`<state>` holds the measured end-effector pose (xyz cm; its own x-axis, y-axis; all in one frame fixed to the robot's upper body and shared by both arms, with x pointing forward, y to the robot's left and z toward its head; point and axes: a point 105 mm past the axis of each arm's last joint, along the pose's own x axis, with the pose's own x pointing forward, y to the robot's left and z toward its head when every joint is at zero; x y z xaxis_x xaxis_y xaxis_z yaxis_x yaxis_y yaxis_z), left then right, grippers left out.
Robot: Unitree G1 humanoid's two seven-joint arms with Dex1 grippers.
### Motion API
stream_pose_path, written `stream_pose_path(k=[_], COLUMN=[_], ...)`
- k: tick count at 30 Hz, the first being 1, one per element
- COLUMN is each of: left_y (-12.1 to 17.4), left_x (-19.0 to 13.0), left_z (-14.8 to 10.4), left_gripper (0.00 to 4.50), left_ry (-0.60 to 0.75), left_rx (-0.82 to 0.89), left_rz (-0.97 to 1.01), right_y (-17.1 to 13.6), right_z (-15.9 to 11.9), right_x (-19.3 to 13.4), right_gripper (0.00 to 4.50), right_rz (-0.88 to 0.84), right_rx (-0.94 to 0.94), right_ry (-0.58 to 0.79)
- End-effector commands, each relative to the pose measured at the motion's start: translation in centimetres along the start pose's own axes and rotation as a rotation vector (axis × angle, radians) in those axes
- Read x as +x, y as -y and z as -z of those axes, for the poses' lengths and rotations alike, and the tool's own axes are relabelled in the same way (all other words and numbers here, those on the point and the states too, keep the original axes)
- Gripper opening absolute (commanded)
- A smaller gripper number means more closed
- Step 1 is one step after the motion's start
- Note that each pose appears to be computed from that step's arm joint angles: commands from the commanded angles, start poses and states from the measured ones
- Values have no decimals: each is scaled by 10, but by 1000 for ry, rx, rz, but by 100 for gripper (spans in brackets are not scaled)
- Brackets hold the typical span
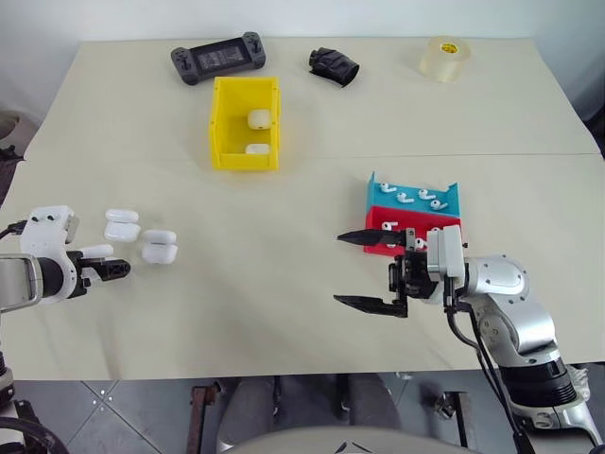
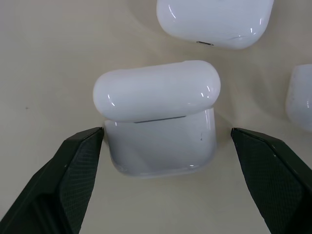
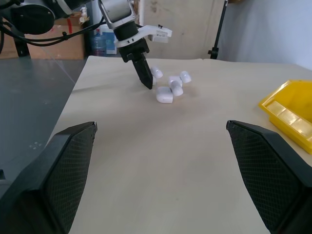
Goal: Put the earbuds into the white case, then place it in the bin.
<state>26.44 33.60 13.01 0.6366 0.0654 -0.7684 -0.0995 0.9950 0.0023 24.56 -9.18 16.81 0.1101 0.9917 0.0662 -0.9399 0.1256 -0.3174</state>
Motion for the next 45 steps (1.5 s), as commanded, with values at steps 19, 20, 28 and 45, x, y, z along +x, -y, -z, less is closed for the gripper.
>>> stream_pose_path(k=[19, 20, 28, 45], left_y=[-5, -5, -3, -12], left_x=[-3, -3, 1, -22], left_z=[10, 10, 6, -1], left_gripper=[445, 445, 445, 295], left_ry=[86, 84, 71, 189], left_rx=[-111, -114, -139, -50], left_rz=[-47, -54, -49, 1], right_y=[-8, -8, -7, -2], right_z=[-6, -5, -4, -1], right_x=[10, 10, 11, 7], right_gripper=[450, 450, 450, 450], right_rz=[4, 4, 17, 36], right_rx=[-21, -22, -30, -44], right_ry=[61, 61, 69, 58])
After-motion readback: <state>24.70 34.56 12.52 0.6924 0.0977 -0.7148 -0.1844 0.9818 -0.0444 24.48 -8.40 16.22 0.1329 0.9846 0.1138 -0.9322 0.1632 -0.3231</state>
